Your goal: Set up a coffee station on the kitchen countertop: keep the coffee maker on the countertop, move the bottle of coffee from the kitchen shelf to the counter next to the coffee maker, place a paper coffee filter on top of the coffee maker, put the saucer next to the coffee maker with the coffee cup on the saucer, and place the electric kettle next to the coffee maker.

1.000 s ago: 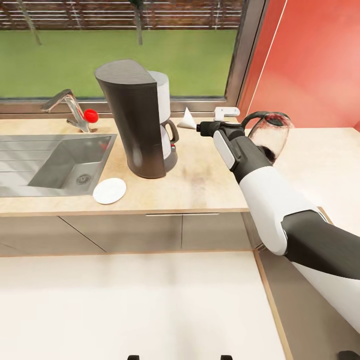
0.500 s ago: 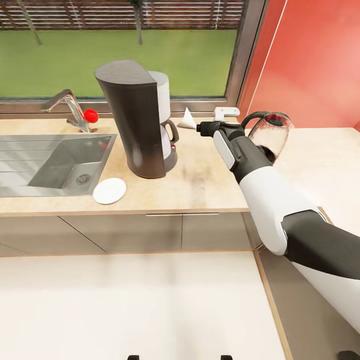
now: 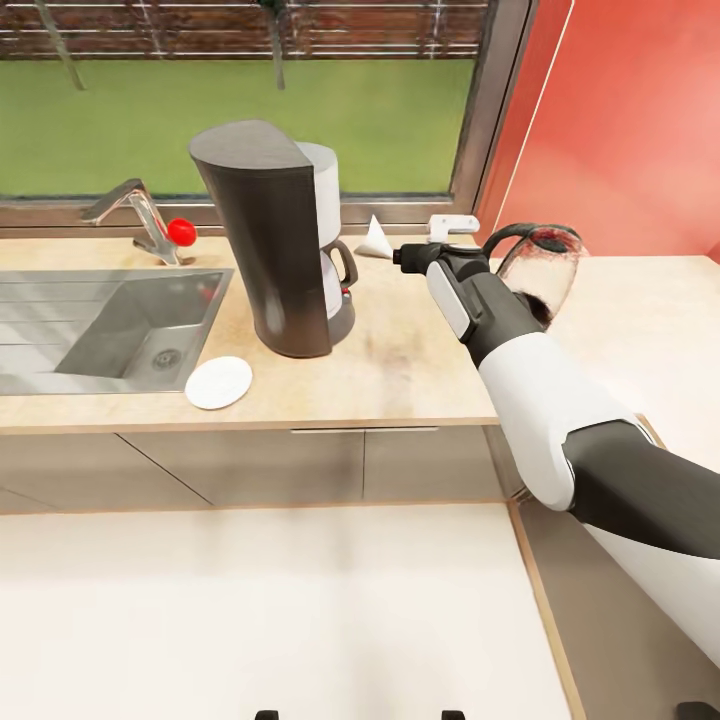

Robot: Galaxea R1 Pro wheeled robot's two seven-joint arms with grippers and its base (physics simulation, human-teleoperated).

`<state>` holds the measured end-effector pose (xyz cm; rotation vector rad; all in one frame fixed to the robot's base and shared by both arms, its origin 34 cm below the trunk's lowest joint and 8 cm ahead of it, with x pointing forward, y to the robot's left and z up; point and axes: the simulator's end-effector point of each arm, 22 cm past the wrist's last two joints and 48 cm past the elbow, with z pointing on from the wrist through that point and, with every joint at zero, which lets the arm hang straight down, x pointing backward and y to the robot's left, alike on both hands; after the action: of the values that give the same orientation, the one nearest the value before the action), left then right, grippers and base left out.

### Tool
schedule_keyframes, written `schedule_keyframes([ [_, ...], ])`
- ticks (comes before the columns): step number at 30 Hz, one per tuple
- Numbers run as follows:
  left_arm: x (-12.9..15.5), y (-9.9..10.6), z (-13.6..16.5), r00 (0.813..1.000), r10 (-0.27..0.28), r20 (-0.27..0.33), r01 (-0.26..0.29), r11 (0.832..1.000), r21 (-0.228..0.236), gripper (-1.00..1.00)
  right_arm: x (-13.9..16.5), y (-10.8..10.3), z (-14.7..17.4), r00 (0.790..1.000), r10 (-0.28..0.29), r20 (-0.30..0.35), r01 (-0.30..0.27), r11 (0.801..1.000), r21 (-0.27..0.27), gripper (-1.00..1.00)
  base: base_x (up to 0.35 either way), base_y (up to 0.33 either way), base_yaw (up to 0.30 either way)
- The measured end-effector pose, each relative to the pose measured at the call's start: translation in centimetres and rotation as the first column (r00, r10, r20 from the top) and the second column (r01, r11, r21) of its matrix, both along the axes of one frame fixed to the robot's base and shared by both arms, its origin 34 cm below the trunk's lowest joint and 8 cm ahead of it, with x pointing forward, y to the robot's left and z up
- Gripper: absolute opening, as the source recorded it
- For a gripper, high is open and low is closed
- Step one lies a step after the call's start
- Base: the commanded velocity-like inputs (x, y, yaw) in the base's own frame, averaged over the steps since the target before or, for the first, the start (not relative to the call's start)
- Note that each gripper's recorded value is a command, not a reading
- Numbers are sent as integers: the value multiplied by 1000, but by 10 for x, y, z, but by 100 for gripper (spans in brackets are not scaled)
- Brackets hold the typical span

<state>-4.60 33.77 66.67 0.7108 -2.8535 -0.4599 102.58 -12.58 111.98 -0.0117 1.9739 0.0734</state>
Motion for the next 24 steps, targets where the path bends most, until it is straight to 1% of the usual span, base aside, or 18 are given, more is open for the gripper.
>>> schedule_keyframes([
  [7,-2,9,2,1000,4,-5,-4,1000,13,100,0,0,-1,1000,0,-2,0,1000,-1,100,273,0,0],
  [19,-3,10,2,1000,6,-10,-6,1000,13,100,-1,0,-2,1000,1,-9,-1,1000,-2,100,336,0,0],
  [24,-3,10,2,1000,6,-10,-6,1000,13,100,-3,0,-7,999,4,-31,-5,1000,-9,100,253,0,152],
])
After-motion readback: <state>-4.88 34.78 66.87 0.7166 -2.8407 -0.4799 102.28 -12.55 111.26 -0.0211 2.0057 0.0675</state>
